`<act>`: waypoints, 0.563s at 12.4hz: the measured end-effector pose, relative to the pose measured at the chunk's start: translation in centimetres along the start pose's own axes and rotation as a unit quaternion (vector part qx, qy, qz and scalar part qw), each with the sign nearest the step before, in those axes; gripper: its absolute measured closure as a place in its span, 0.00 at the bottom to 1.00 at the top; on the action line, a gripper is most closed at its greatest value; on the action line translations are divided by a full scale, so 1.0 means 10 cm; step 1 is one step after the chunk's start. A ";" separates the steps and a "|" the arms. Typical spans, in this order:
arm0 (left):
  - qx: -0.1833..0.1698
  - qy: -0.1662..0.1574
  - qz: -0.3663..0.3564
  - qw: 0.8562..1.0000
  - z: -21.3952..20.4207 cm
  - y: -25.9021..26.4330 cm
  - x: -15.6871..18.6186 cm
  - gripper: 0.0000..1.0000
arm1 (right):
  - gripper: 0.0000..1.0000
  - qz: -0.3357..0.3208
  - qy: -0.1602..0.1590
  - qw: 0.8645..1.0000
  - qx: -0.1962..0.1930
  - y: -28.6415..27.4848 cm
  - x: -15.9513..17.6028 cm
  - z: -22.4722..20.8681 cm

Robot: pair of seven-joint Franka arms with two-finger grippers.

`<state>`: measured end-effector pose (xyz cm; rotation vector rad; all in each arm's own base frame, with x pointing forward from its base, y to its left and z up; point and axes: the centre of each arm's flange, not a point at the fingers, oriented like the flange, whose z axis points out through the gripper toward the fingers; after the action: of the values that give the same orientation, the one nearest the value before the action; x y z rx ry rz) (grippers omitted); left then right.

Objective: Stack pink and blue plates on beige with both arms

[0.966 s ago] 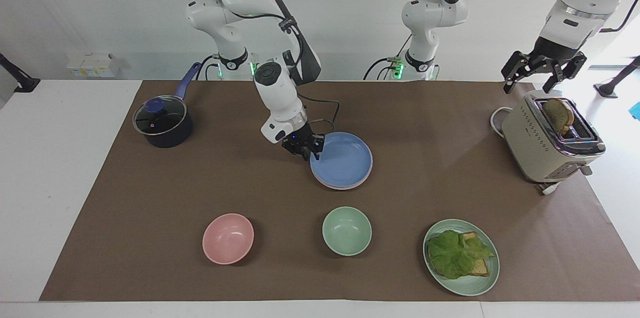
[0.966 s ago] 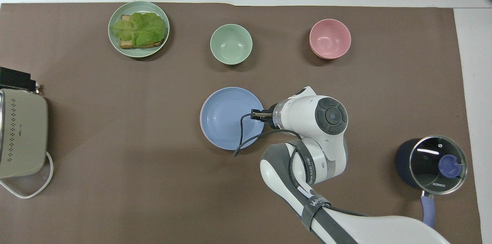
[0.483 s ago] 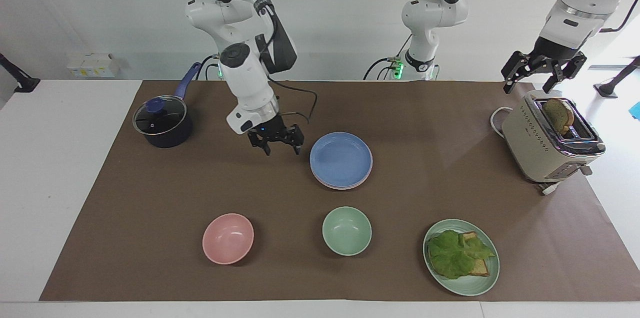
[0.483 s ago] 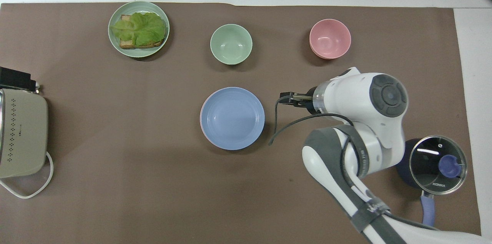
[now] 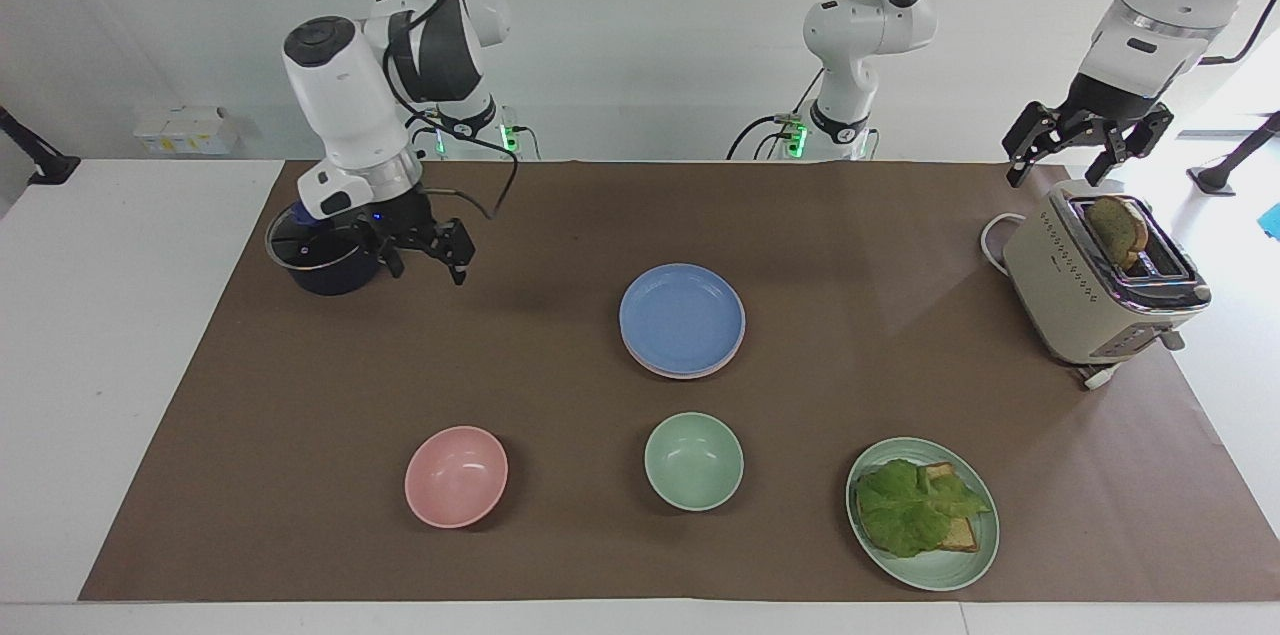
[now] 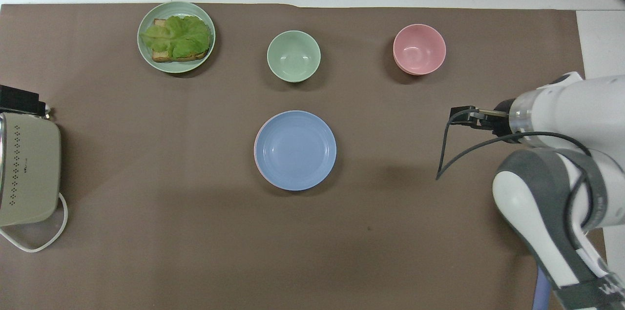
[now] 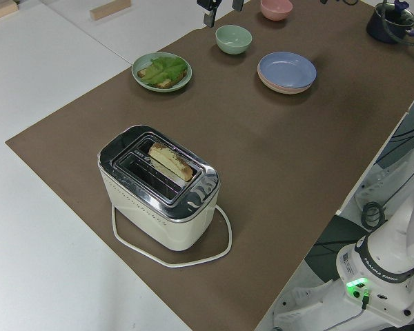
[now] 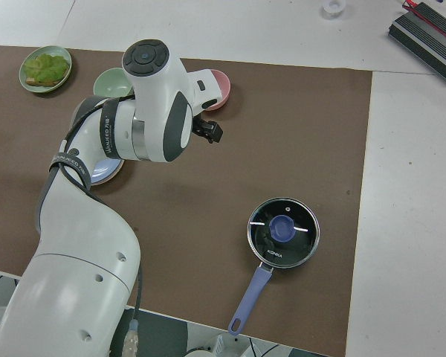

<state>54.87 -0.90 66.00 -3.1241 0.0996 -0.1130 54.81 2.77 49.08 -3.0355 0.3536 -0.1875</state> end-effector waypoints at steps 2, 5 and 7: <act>0.000 0.000 0.000 1.000 0.00 0.00 0.00 0.00 | 0.00 0.007 -0.017 1.000 -0.019 0.34 0.02 -0.39; 0.000 0.000 0.000 1.000 0.00 0.00 0.00 0.00 | 0.00 0.004 -0.019 0.999 -0.041 0.48 0.09 -1.15; 0.000 0.000 0.000 1.000 0.00 0.00 0.00 0.00 | 0.00 0.000 -0.015 0.999 -0.042 0.42 0.11 -1.49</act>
<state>54.87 -0.90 66.00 -3.1241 0.0997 -0.1130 52.96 -2.54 63.50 -3.1166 0.3682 -0.1311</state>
